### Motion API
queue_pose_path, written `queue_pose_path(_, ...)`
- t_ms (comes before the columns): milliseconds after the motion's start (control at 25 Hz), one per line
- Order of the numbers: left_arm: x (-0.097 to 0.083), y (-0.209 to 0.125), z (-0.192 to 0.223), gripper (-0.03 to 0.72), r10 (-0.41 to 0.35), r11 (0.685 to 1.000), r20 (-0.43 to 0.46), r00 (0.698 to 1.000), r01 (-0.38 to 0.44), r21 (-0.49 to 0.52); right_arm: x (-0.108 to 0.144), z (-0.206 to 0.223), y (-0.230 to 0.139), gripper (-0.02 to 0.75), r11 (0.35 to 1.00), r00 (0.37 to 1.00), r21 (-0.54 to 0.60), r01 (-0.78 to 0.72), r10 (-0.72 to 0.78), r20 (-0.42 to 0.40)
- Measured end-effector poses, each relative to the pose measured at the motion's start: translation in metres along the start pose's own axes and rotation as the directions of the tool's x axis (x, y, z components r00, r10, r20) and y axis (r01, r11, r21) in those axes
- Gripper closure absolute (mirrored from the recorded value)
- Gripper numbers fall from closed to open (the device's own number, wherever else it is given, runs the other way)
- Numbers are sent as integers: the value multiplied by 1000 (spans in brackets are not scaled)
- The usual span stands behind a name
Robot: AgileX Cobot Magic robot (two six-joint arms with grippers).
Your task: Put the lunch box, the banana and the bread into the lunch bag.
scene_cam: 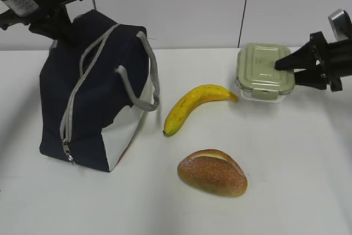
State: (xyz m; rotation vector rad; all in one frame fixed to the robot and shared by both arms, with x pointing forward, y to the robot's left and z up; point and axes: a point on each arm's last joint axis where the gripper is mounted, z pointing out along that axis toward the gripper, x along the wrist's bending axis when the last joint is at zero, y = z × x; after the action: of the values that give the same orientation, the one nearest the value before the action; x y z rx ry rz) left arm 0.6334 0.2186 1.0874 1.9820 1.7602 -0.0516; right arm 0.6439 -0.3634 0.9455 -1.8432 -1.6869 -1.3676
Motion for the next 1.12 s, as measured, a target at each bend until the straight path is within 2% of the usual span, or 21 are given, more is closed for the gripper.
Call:
queue_pose_path(160, -4, 1, 0, 691, -19, 1000, 46, 999, 19, -13, 38, 3, 13, 351, 1000, 1000, 7, 13, -13, -18)
queue_pose_path(440, -11, 2, 0, 691, -51, 998, 126, 991, 53, -17, 129, 30, 30, 351, 996, 996, 74, 46, -39, -83)
queue_pose_path(680, -15, 3, 0, 691, -68, 997, 172, 983, 72, -17, 201, 65, 22, 352, 981, 984, 157, 113, -89, -154)
queue_pose_path(800, -15, 3, 0, 691, -69, 997, 174, 982, 73, -17, 222, 82, 7, 352, 961, 979, 224, 161, -126, -161)
queue_pose_path(960, -16, 3, 0, 691, -69, 997, 175, 982, 73, -15, 233, 99, -12, 352, 926, 973, 304, 226, -196, -126)
queue_pose_path(1120, -16, 2, -1, 691, -71, 997, 178, 981, 73, -8, 224, 113, -16, 352, 919, 979, 338, 202, -177, -103)
